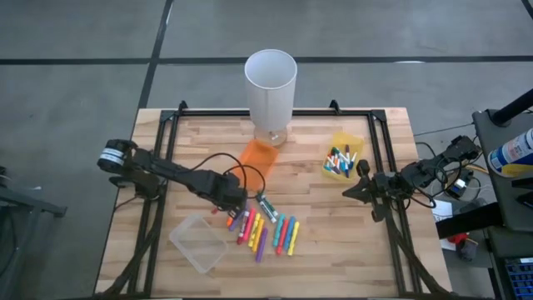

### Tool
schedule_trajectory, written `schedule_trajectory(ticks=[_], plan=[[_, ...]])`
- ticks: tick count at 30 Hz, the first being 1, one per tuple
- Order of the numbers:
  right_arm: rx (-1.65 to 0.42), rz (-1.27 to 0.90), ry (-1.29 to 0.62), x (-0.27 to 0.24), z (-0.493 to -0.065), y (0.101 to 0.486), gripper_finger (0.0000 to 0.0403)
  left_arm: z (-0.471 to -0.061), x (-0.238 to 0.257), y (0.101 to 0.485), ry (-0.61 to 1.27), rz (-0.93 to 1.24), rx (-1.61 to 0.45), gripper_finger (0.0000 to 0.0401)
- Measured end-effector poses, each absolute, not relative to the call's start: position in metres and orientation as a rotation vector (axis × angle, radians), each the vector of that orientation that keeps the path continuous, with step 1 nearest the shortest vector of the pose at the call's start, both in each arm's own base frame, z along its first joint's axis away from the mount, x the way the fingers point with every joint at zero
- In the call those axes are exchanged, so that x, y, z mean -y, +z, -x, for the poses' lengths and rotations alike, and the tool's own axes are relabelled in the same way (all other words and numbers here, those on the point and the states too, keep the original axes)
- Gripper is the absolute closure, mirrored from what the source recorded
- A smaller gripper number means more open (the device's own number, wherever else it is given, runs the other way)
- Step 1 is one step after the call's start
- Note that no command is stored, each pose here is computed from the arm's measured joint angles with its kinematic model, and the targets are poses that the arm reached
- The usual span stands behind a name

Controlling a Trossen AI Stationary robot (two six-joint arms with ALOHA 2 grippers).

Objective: Pick & Place Markers
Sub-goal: Put the large pink marker pen into the orange bin

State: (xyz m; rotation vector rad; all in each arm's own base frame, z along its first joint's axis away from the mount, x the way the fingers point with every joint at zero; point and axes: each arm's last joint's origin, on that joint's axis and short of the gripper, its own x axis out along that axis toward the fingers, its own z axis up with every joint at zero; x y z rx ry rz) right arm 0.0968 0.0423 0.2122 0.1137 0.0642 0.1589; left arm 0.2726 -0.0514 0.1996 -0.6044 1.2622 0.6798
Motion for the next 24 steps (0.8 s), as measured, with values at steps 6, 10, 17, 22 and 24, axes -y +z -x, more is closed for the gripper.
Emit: schedule_trajectory(ticks=[6, 10, 17, 22, 24], plan=[[-0.064, -0.114, 0.158, -0.042, -0.097, 0.212, 0.0394, -0.286, 0.048, 0.229, 0.656, 0.516, -1.175, 0.0340], [-0.064, -0.114, 0.158, -0.042, -0.097, 0.212, 0.0394, -0.298, 0.034, 0.250, 0.660, 0.472, -1.091, 0.0339], [-0.065, -0.114, 0.158, -0.042, -0.097, 0.212, 0.0394, -0.311, 0.001, 0.277, 0.691, 0.430, -0.977, 0.0338], [-0.064, -0.114, 0.158, -0.042, -0.097, 0.212, 0.0394, -0.314, -0.026, 0.275, 0.729, 0.434, -0.947, 0.0338], [-0.065, -0.114, 0.158, -0.042, -0.097, 0.212, 0.0394, -0.313, -0.033, 0.271, 0.739, 0.442, -0.949, 0.0337]])
